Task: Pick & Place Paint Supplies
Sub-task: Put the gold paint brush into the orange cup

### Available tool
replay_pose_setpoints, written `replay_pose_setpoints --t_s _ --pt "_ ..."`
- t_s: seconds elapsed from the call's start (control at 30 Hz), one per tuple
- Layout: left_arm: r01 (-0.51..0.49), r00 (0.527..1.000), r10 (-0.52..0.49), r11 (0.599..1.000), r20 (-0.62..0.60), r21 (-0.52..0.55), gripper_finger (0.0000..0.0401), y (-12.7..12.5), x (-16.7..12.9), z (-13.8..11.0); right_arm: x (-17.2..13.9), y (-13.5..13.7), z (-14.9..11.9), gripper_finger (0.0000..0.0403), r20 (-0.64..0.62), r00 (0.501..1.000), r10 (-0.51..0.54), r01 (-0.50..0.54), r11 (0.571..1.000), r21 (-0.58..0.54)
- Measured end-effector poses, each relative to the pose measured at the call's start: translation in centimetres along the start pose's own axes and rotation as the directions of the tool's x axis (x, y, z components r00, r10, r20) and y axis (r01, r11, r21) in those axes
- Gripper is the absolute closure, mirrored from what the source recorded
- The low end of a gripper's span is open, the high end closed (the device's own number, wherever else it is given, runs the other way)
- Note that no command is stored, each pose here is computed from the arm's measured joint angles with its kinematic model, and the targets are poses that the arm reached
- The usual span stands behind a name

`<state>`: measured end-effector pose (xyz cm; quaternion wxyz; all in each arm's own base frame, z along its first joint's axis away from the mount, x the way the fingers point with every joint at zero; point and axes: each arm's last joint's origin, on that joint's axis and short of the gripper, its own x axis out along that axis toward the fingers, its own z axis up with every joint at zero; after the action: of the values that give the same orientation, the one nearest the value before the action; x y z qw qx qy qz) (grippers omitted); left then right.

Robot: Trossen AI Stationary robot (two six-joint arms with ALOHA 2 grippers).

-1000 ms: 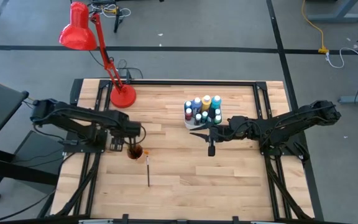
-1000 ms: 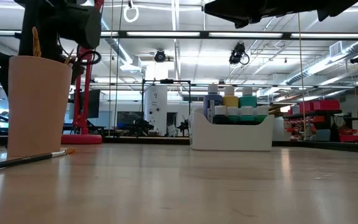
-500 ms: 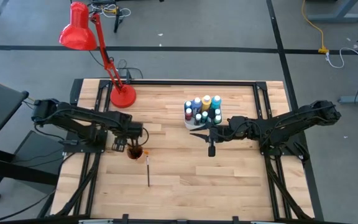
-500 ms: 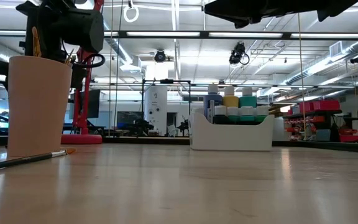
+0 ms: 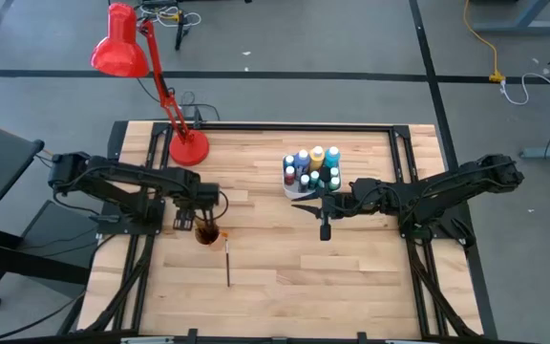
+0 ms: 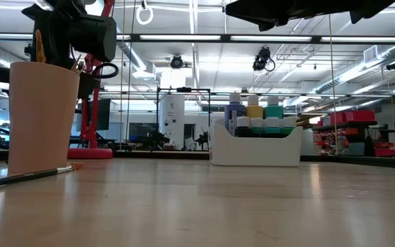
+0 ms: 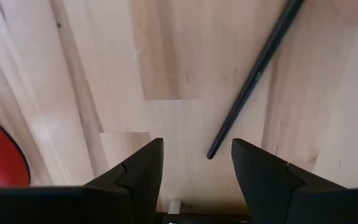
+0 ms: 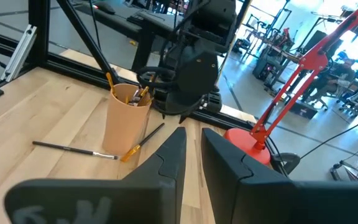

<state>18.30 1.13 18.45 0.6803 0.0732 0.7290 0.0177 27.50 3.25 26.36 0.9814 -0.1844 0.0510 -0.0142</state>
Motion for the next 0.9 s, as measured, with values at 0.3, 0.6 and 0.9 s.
replay_pose_setpoints --t_s 0.3,0.6,0.9 --pt "0.05 0.998 -0.048 0.998 0.049 -0.024 0.0202 1.2 0.3 0.2 0.0 0.0 0.0 0.0348 0.0 1.0 0.0 0.0 1.0 0.0" --pt "0.079 0.994 -0.077 0.996 0.072 -0.03 0.0202 1.8 0.8 0.4 0.0 0.0 0.0 0.0348 0.0 1.0 0.001 -0.001 1.0 0.0" --pt "0.084 0.993 -0.085 0.996 0.086 0.016 0.0202 1.8 1.2 0.5 0.0 0.0 0.0 0.0348 0.0 1.0 0.001 -0.001 1.0 0.0"
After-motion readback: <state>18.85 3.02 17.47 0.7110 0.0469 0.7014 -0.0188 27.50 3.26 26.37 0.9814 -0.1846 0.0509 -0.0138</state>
